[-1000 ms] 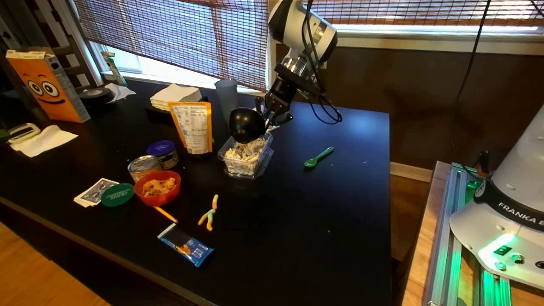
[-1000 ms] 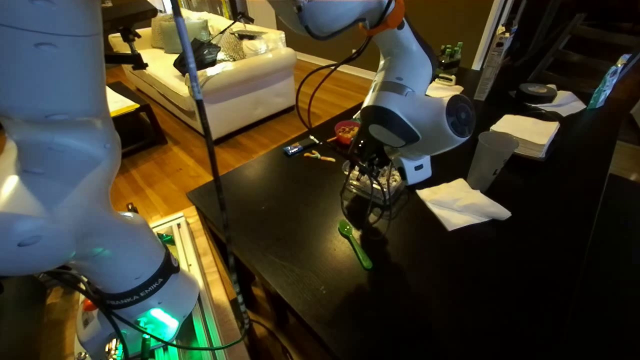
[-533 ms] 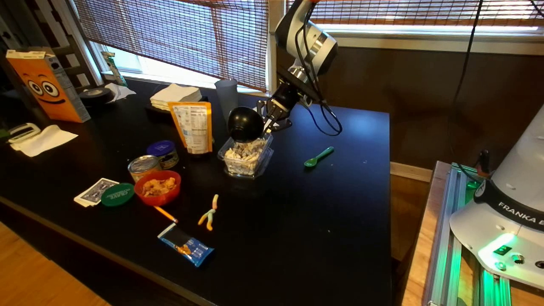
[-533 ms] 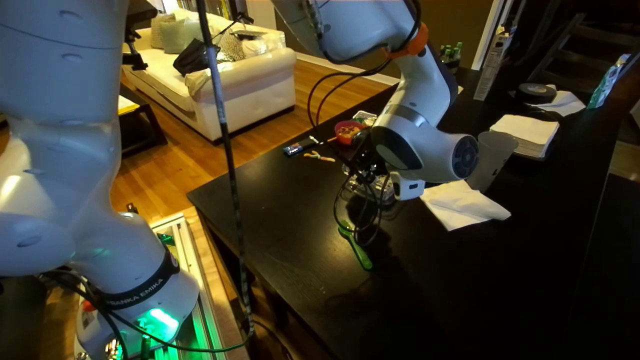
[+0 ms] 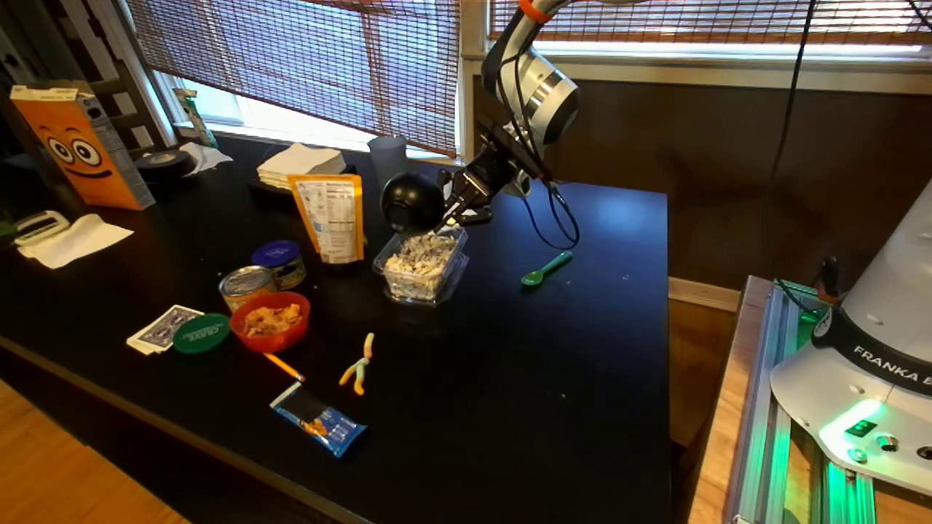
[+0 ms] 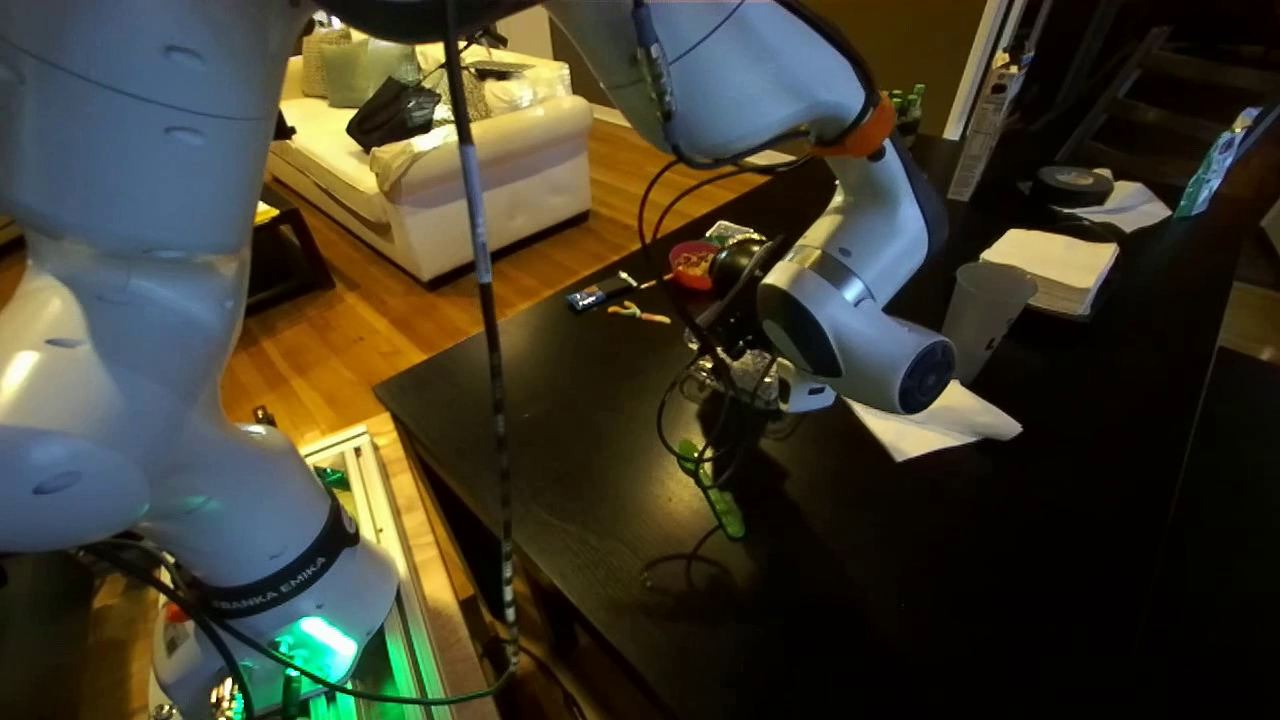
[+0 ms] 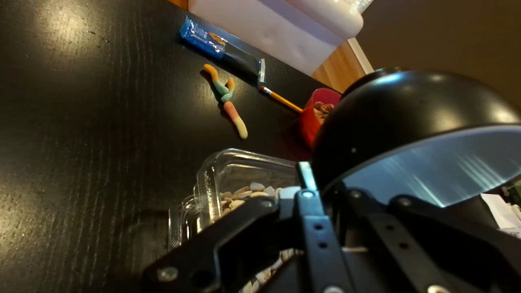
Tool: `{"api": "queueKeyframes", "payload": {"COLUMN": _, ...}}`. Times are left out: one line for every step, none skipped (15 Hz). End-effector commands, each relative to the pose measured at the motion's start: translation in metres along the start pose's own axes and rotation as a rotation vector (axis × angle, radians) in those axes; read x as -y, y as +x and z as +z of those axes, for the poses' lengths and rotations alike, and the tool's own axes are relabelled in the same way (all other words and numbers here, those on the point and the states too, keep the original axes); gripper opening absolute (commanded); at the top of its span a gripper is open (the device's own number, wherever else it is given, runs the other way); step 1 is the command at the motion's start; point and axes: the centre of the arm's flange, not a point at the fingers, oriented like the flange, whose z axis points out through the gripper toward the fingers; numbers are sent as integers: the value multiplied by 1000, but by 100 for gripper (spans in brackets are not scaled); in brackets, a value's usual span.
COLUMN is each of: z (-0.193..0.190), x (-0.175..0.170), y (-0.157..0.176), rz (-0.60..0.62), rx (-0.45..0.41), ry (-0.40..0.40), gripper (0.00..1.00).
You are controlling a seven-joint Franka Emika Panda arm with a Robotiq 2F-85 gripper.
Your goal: Empty the black bowl into the clear container with grains in it then place the black bowl back
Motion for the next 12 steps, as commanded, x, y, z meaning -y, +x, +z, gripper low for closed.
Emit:
{"api": "queueKeyframes", "payload": {"z": -1, "x": 2, "y": 6, "rz": -6, "rx": 66, "ry": 80, "gripper": 2}}
{"api": "queueKeyframes", "payload": {"z": 0, "x": 3, "y": 5, "rz": -12, "rx": 89, "ry": 102, "gripper": 2}}
{"api": "queueKeyframes", "payload": {"z": 1, "x": 3, "y": 5, "rz": -14, "rx": 103, "ry": 116, "gripper": 2}}
{"api": "queueKeyframes", "payload": {"z": 2, "x": 4, "y": 5, "rz": -16, "rx": 114, "ry": 127, "gripper": 2}}
{"api": "queueKeyframes", "payload": {"z": 2, "x": 4, "y": 5, "rz": -16, "rx": 129, "ry": 139, "gripper": 2}}
{"api": "queueKeyframes", "payload": {"z": 3, "x": 4, "y": 4, "rz": -16, "rx": 135, "ry": 146, "gripper": 2}}
{"api": "queueKeyframes", "payload": {"z": 2, "x": 4, "y": 4, "rz": -17, "rx": 140, "ry": 151, "gripper": 2}}
{"api": "queueKeyframes", "payload": {"z": 2, "x": 4, "y": 4, "rz": -14, "rx": 139, "ry": 154, "gripper": 2}}
{"api": "queueKeyframes", "payload": {"z": 1, "x": 5, "y": 2, "rz": -22, "rx": 120, "ry": 137, "gripper": 2}}
{"api": "queueKeyframes", "payload": {"z": 0, "x": 8, "y": -5, "rz": -51, "rx": 84, "ry": 102, "gripper": 2}}
{"api": "queueKeyframes", "payload": {"z": -2, "x": 13, "y": -12, "rz": -82, "rx": 46, "ry": 67, "gripper": 2}}
{"api": "queueKeyframes", "payload": {"z": -3, "x": 21, "y": -28, "rz": -111, "rx": 5, "ry": 7, "gripper": 2}}
